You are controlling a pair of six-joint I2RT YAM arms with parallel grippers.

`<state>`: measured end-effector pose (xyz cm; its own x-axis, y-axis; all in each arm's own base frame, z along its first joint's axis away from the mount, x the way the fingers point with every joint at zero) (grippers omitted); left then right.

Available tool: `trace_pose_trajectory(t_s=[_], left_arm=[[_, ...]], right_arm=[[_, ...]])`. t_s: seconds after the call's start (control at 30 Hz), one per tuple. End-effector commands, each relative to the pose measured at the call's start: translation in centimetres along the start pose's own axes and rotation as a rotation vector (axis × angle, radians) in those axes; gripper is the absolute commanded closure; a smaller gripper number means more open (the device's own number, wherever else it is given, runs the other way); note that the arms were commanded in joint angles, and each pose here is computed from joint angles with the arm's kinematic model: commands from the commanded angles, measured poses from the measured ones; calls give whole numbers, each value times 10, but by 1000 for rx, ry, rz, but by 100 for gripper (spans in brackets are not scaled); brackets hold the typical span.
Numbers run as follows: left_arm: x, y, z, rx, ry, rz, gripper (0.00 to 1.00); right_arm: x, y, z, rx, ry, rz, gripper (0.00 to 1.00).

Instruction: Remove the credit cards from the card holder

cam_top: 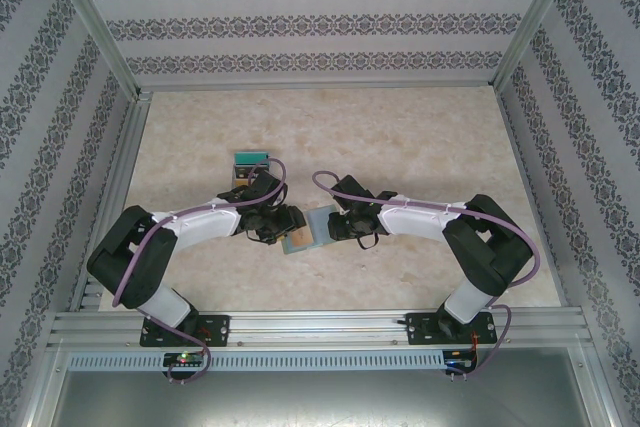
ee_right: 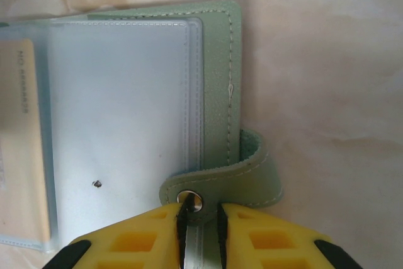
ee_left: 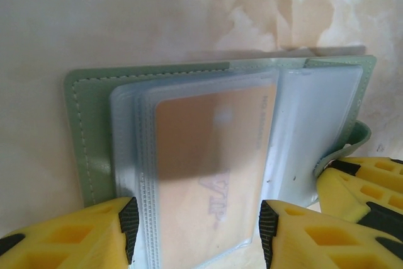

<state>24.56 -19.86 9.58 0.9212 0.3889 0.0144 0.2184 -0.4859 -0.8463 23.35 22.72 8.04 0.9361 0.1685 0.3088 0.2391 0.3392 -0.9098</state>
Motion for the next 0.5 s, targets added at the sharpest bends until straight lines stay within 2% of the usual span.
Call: trace_pose_trajectory(t_s=[0.0, 0.27, 0.47], left_arm=[[0, 0, -11, -34, 41, 2, 44], [2, -17, -10, -11, 41, -65, 45], [2, -12, -17, -37, 61, -41, 45]], right_arm=[[-9, 13, -2, -25, 4, 42, 75], [-9, 13, -3, -25, 4, 42, 75], [-8, 14, -2, -23, 5, 44, 75]])
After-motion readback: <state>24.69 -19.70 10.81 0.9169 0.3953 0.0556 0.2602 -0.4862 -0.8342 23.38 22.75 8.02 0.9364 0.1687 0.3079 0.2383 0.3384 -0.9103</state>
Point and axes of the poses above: each hand's point on the last joint's axis, 136 mm out from that joint toward the fingers, its own y axis out along the fingers, its own z axis along the line the jaws close on, x = y × z, the point moved 7 cm from there along -y, back along the fingers, and after that the axes turned 2 degrees about -y, right-handed, at the moved point
